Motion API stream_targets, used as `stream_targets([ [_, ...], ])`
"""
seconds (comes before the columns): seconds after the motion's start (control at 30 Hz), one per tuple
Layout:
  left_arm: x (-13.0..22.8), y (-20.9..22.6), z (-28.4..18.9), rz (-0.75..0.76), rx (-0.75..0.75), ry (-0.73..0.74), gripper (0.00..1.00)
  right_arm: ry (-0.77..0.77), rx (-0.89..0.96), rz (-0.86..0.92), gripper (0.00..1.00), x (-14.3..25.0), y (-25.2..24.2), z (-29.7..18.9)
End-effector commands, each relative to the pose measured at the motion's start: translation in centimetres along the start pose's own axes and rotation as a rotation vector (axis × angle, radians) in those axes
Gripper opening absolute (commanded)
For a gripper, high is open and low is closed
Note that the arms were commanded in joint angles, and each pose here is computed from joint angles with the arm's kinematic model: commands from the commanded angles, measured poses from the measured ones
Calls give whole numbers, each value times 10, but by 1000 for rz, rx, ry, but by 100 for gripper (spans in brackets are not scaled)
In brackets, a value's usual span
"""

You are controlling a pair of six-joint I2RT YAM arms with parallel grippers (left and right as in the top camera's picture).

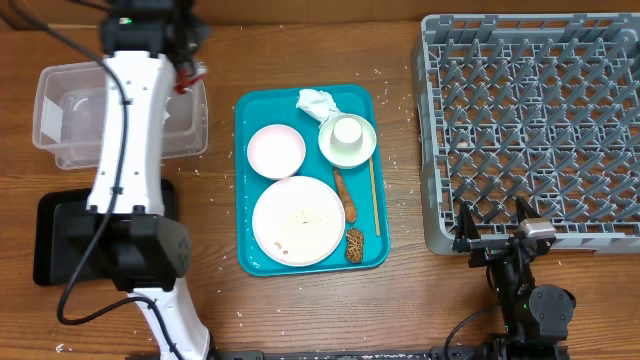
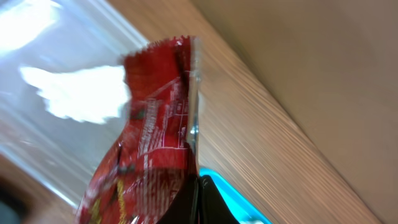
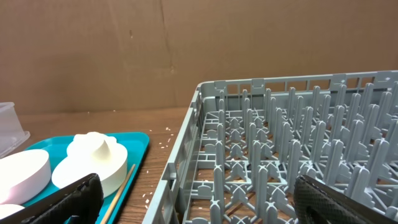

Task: Sort waste into correct bins and load items into the dishwasher
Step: 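Carry the red wrapper to the clear bin and release it, then grasp the remaining white tissue on the tray with the left gripper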

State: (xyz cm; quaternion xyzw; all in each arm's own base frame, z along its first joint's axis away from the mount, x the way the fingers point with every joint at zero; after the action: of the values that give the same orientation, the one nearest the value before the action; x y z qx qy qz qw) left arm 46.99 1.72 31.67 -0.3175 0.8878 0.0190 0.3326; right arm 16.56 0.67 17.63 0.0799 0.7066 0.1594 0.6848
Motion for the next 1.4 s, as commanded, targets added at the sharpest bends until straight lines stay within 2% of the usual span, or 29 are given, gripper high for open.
stream_targets([
  [0.0, -18, 36, 9, -32, -97, -32, 13, -5, 14, -3, 100, 2, -3, 0],
  [0.03, -23, 55, 17, -60, -134, -21, 65, -5, 14, -3, 100, 2, -3, 0],
  [0.07, -24, 62, 21, -69, -149, -14, 74, -5, 14, -3, 100, 2, -3, 0],
  [0.13, -27, 75, 25, -88, -172, -3, 77, -5, 14, -3, 100, 2, -3, 0],
  [0.23, -28, 86, 27, -109, -166, 30, 89, -5, 14, -3, 100, 2, -3, 0],
  [0.37, -14, 74, 27, -101, -3, 174, 100, -5, 14, -3, 100, 2, -3, 0],
  [0.5, 6, 38, 18, 59, 283, 312, 100, -5, 14, -3, 100, 2, -3, 0],
  [0.63, 35, -8, 5, 283, 445, 355, 100, -5, 14, -3, 100, 2, -3, 0],
  [0.8, 73, -51, 3, 393, 386, 363, 100, -5, 14, -3, 100, 2, -3, 0],
  [1.03, 142, -105, 44, 390, 337, 462, 100, -5, 14, -3, 100, 2, -3, 0],
  [1.17, 176, -123, 79, 335, 305, 521, 100, -5, 14, -3, 100, 2, -3, 0],
  [1.37, 199, -139, 115, 327, 359, 535, 100, -5, 14, -3, 100, 2, -3, 0],
])
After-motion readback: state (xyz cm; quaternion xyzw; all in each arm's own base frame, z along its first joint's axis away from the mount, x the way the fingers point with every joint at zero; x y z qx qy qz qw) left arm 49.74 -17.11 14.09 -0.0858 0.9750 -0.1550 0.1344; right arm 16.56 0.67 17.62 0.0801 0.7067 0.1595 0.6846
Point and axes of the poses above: each gripper's point midway between its finger pads, its own z axis out along the fingers, its own y axis along the line the jaws close on, x = y × z, the point moved 8 cm from there along -z, back along the fingers, and after that the axes turned 14 degrees about z, right-handed, at the moved point
